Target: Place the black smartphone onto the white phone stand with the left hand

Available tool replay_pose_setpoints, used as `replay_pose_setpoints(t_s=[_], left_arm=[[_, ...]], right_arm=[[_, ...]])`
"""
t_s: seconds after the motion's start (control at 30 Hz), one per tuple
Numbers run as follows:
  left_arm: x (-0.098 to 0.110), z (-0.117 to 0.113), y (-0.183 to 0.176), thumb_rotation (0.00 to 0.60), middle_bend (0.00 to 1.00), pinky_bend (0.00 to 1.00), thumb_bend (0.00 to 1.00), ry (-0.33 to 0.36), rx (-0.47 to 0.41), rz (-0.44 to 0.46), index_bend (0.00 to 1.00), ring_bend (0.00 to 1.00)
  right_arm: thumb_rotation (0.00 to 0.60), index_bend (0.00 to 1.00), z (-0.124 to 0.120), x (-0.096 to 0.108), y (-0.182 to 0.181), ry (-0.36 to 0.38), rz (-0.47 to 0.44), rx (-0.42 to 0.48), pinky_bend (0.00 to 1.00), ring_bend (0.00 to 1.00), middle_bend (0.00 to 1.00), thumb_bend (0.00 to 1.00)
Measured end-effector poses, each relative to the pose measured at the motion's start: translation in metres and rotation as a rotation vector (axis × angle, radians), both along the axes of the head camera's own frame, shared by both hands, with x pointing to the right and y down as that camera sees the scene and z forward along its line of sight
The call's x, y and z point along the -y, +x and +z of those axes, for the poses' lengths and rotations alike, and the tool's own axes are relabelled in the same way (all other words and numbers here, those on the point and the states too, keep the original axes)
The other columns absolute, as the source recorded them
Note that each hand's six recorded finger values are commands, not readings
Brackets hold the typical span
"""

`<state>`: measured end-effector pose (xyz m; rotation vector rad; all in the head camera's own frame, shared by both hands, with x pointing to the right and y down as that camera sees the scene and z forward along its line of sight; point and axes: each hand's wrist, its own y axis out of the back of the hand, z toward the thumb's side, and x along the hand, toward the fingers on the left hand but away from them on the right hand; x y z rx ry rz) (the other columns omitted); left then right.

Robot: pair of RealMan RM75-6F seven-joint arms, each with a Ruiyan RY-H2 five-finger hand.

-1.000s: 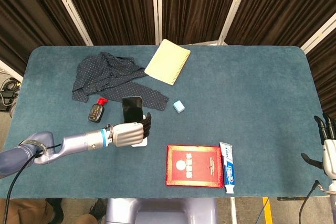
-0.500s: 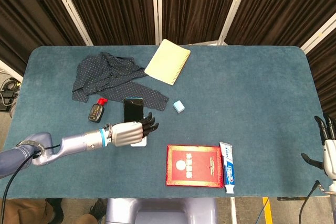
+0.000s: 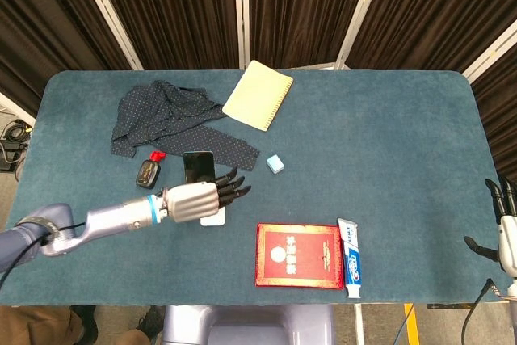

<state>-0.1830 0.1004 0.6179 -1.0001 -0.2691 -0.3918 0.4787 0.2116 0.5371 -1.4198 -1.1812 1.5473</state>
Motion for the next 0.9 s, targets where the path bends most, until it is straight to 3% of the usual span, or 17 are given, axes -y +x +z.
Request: replay_pose_setpoints(t_s=[0.2,0.37,0.5,0.63,0.73,0.9], left_arm=[[0.014,-0.03,-0.016,0.6,0.0,0.11,0.0,0.007,-0.092,-0.095,0.18,0.03],[0.024,-0.048,-0.038,0.6,0.0,0.02,0.0,-0.027,-0.195,-0.26,0.06,0.0],[0.028,-0.054,-0.07,0.6,0.0,0.0,0.0,-0.108,-0.284,-0.495,0.0,0.0],[0.019,-0.059,-0.122,0.6,0.0,0.0,0.0,-0.229,-0.394,-0.821,0.0,0.0],[-0.001,-0.061,-0.162,0.6,0.0,0.0,0.0,-0.308,-0.469,-1.032,0.0,0.0],[-0.05,-0.068,-0.22,0.6,0.0,0.0,0.0,-0.376,-0.596,-1.302,0.0,0.0]], right_arm=[[0.6,0.0,0.0,-0.001,-0.001,-0.002,-0.005,0.003,0.0,0.0,0.0,0.0],[0.6,0.0,-0.001,-0.002,-0.005,-0.001,-0.015,0.006,0.0,0.0,0.0,0.0],[0.6,0.0,0.0,-0.002,-0.006,-0.002,-0.018,0.008,0.0,0.0,0.0,0.0],[0.6,0.0,-0.001,-0.002,-0.006,-0.001,-0.018,0.012,0.0,0.0,0.0,0.0],[0.6,0.0,-0.001,-0.002,-0.007,-0.002,-0.023,0.011,0.0,0.0,0.0,0.0],[0.6,0.0,0.0,-0.003,-0.009,-0.003,-0.027,0.007,0.0,0.0,0.0,0.0]])
